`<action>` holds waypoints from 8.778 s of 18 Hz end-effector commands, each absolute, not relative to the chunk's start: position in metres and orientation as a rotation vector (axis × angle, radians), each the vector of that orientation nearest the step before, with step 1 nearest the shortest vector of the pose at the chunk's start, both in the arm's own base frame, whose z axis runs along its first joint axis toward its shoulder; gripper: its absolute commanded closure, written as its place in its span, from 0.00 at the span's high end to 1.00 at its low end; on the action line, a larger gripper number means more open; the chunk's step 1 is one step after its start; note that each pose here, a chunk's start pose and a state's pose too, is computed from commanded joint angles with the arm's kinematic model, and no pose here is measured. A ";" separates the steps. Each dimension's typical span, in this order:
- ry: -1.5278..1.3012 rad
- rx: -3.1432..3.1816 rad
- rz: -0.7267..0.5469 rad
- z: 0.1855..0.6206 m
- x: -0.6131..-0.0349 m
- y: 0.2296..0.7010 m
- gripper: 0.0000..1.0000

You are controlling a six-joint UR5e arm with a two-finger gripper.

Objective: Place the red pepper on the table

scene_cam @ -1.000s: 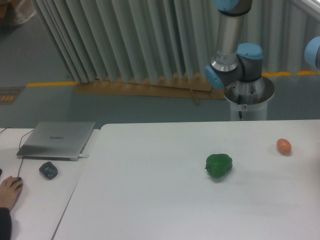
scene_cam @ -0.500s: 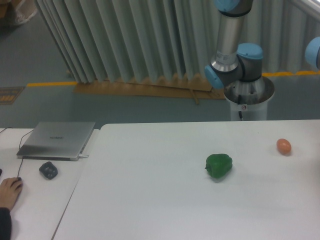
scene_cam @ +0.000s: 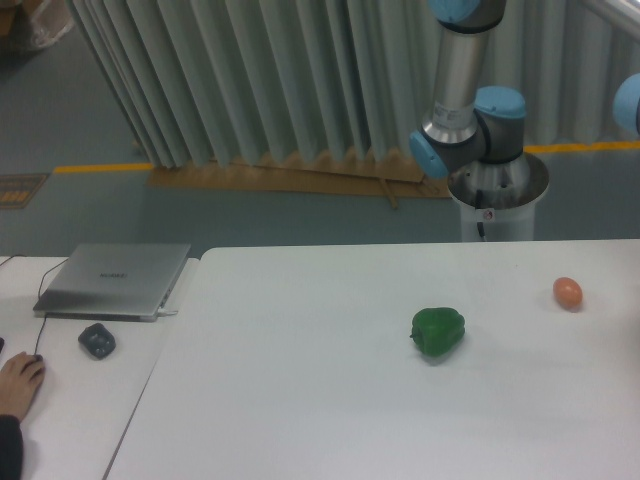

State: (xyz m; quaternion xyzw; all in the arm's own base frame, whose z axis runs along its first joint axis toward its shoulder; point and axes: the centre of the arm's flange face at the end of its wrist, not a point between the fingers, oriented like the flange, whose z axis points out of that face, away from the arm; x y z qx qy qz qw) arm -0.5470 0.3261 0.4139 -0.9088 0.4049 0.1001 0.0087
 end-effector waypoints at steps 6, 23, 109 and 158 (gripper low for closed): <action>1.602 -2.812 0.289 0.418 -0.576 0.273 1.00; 1.447 -3.057 0.085 0.344 -0.626 0.261 1.00; 0.670 -3.159 0.357 0.295 -0.314 0.586 0.81; 1.342 -2.862 0.087 0.388 -0.551 0.389 1.00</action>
